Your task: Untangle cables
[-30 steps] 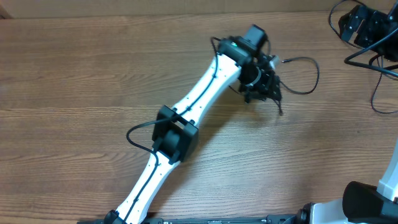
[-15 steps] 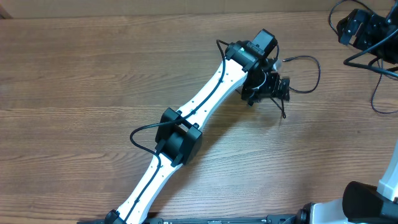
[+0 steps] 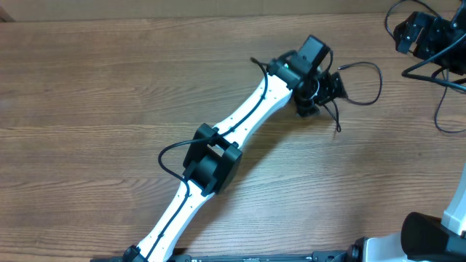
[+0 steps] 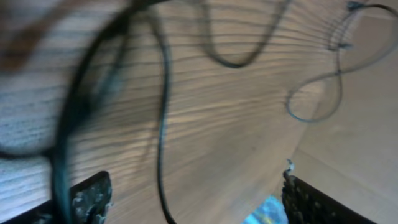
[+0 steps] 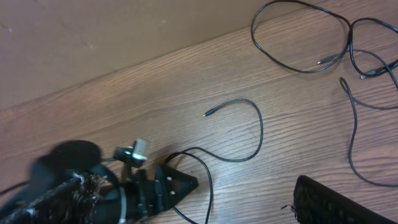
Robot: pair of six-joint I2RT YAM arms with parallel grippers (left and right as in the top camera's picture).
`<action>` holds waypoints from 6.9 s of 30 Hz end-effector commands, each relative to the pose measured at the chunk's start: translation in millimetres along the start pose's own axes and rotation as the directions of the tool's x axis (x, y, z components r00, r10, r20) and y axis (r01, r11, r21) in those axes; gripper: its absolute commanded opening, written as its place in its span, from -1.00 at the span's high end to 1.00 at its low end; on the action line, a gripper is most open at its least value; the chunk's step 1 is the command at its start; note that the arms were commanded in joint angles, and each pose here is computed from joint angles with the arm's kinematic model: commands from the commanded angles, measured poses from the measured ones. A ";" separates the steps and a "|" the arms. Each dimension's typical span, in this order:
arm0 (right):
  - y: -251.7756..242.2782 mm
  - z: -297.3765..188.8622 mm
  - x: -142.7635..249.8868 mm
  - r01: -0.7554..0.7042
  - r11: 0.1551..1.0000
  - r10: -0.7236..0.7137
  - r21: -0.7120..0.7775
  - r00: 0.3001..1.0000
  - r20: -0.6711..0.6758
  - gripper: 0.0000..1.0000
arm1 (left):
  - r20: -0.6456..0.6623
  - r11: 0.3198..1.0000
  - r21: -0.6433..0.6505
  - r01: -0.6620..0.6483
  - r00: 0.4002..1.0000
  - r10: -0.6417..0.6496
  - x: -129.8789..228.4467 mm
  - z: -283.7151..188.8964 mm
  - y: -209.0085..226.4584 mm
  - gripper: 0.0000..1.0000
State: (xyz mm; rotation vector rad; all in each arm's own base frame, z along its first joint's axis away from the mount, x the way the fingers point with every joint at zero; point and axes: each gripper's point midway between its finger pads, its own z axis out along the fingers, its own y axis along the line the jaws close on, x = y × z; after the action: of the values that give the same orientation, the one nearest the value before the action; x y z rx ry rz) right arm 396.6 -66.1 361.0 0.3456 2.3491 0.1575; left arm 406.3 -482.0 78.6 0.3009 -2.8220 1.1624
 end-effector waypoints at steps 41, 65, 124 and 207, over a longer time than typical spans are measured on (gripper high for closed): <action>198.7 19.0 7.5 0.394 0.703 -0.354 -0.591 0.916 0.189 0.92 | 0.486 0.196 0.613 -0.766 0.560 0.671 44.7 -439.1 -175.9 0.91; 301.6 -74.6 10.9 0.613 0.054 -0.286 -0.788 0.765 0.577 0.92 | 0.547 0.244 0.700 -0.671 0.723 0.421 20.9 -503.0 -189.6 0.92; 338.6 133.9 113.1 0.354 0.240 -0.497 -0.904 0.844 0.199 0.92 | 0.681 0.149 0.640 -0.754 0.647 0.343 102.6 -645.1 -183.3 0.91; 365.9 115.4 156.1 0.058 0.672 -0.353 -0.738 0.901 -0.251 0.93 | 0.626 0.267 0.650 -0.711 0.701 0.343 89.5 -645.6 -168.5 0.92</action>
State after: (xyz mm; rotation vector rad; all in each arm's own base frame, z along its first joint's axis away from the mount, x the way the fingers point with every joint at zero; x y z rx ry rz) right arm 401.9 372.1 257.2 -0.4339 2.4967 1.3228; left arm 367.9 -159.0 653.6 -0.5728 -2.2706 2.9741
